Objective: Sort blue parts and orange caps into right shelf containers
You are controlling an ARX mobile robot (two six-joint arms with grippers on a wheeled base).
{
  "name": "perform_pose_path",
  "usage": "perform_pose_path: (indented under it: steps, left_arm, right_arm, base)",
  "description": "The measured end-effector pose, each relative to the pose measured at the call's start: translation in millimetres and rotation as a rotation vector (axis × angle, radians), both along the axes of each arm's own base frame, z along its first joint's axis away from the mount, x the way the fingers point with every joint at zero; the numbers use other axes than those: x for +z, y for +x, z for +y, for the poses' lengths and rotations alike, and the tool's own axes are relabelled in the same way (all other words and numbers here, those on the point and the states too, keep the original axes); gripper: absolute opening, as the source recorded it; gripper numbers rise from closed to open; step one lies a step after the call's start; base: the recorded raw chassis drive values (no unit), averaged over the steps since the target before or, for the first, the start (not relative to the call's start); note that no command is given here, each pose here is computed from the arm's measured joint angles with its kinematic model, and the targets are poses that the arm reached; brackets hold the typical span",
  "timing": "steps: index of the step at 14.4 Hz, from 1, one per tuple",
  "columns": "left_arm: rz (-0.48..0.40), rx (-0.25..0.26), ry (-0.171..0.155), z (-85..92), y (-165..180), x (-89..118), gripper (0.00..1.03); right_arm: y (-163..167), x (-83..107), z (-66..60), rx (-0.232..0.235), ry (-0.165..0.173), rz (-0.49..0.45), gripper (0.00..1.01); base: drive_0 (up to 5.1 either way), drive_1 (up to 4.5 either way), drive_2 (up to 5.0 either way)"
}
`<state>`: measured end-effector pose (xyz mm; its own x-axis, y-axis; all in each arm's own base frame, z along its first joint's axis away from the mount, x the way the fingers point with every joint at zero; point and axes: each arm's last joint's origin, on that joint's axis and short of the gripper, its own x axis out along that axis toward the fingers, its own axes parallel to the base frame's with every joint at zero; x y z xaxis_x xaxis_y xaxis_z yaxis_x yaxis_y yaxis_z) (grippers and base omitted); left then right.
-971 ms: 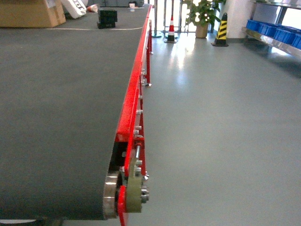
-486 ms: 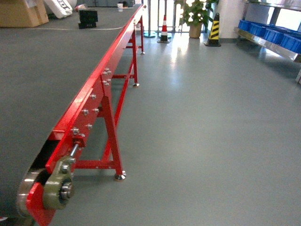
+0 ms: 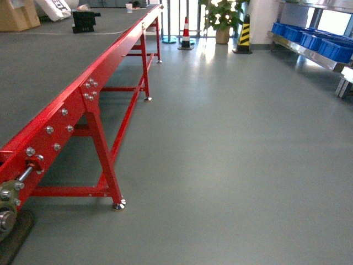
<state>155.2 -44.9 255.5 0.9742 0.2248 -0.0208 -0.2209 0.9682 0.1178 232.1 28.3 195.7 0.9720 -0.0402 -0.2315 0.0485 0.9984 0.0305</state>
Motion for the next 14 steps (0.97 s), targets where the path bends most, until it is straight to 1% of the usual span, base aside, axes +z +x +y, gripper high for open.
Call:
perform_pose_path:
  steps: [14]
  left_arm:
    - [0.000,0.000,0.000,0.1,0.0,0.0,0.45]
  right_arm:
    - [0.0,-0.1,0.0,-0.001,0.000,0.001,0.43]
  base:
    - [5.0,-2.44,-2.4]
